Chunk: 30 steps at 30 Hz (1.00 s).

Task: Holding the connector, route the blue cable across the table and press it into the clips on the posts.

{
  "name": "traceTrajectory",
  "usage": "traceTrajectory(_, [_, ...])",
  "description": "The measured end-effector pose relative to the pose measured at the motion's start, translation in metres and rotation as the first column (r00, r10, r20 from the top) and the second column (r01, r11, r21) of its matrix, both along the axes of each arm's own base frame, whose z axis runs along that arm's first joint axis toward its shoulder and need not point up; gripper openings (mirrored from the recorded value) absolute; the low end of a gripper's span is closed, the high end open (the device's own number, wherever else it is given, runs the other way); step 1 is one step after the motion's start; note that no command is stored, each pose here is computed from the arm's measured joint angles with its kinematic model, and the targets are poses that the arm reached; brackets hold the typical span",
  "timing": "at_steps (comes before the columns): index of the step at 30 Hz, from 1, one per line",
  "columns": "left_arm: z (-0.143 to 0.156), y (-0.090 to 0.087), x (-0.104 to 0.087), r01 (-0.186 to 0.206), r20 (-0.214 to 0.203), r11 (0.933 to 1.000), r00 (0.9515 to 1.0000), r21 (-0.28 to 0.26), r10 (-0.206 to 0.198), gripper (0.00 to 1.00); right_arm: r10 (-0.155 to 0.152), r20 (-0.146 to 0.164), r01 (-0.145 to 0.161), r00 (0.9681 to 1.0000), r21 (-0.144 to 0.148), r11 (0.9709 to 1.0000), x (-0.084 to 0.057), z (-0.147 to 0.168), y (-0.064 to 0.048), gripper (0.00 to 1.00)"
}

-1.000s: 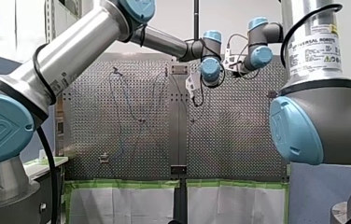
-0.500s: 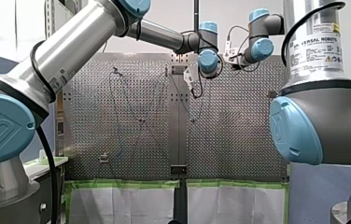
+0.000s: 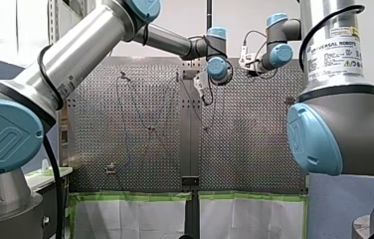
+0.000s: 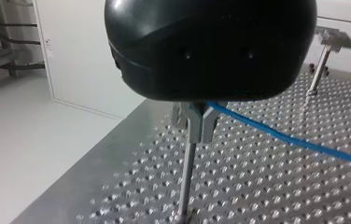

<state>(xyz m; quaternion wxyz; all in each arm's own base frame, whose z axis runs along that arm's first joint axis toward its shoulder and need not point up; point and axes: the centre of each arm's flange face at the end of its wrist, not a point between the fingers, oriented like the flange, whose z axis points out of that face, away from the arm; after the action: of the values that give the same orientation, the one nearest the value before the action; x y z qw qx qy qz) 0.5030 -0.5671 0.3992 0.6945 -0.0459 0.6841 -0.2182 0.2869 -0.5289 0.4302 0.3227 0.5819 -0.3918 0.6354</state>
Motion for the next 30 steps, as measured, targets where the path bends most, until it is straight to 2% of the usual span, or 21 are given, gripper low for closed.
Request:
traceTrajectory(11, [-0.010, 0.008, 0.033, 0.020, 0.009, 0.9998, 0.9998, -0.002, -0.020, 0.00, -0.001, 0.013, 0.001, 0.9999, 0.000, 1.0000, -0.008, 0.000, -0.022, 0.00])
traceTrajectory(17, [-0.012, 0.013, 0.040, 0.019, 0.005, 0.9998, 0.9998, 0.001, -0.019, 0.00, -0.004, 0.014, 0.004, 0.9999, 0.000, 1.0000, -0.014, -0.001, -0.029, 0.00])
traceTrajectory(22, [-0.014, 0.014, 0.039, 0.021, -0.007, 0.9997, 0.9998, 0.011, -0.021, 0.00, -0.005, 0.014, 0.005, 0.9999, 0.001, 1.0000, -0.020, -0.002, -0.032, 0.00])
traceTrajectory(23, [-0.014, 0.013, 0.039, 0.022, -0.009, 0.9997, 0.9997, 0.012, -0.022, 0.09, -0.005, 0.014, 0.005, 0.9999, 0.001, 1.0000, -0.020, -0.002, -0.032, 0.00])
traceTrajectory(24, [-0.014, 0.013, 0.038, 0.024, -0.010, 0.9996, 0.9997, 0.013, -0.024, 0.09, -0.005, 0.014, 0.005, 0.9999, 0.001, 1.0000, -0.021, -0.002, -0.033, 0.00])
traceTrajectory(26, [-0.014, 0.011, 0.036, 0.031, -0.012, 0.9994, 0.9995, 0.013, -0.030, 0.33, -0.005, 0.014, 0.005, 0.9999, 0.001, 1.0000, -0.021, -0.002, -0.033, 0.00])
traceTrajectory(27, [-0.014, 0.010, 0.036, 0.034, -0.013, 0.9993, 0.9994, 0.013, -0.034, 0.33, -0.005, 0.014, 0.005, 0.9999, 0.001, 1.0000, -0.021, -0.002, -0.033, 0.00])
traceTrajectory(28, [-0.015, 0.009, 0.035, 0.037, -0.014, 0.9993, 0.9992, 0.012, -0.036, 0.51, -0.005, 0.013, 0.004, 0.9999, 0.001, 1.0000, -0.021, -0.002, -0.033, 0.00])
traceTrajectory(29, [-0.015, 0.009, 0.034, 0.040, -0.015, 0.9991, 0.9991, 0.012, -0.039, 0.63, -0.004, 0.013, 0.004, 0.9999, 0.001, 1.0000, -0.021, -0.002, -0.033, 0.00])
traceTrajectory(30, [-0.015, 0.008, 0.033, 0.041, -0.017, 0.9991, 0.9990, 0.012, -0.041, 0.63, -0.004, 0.013, 0.004, 0.9999, 0.001, 1.0000, -0.021, -0.002, -0.033, 0.00])
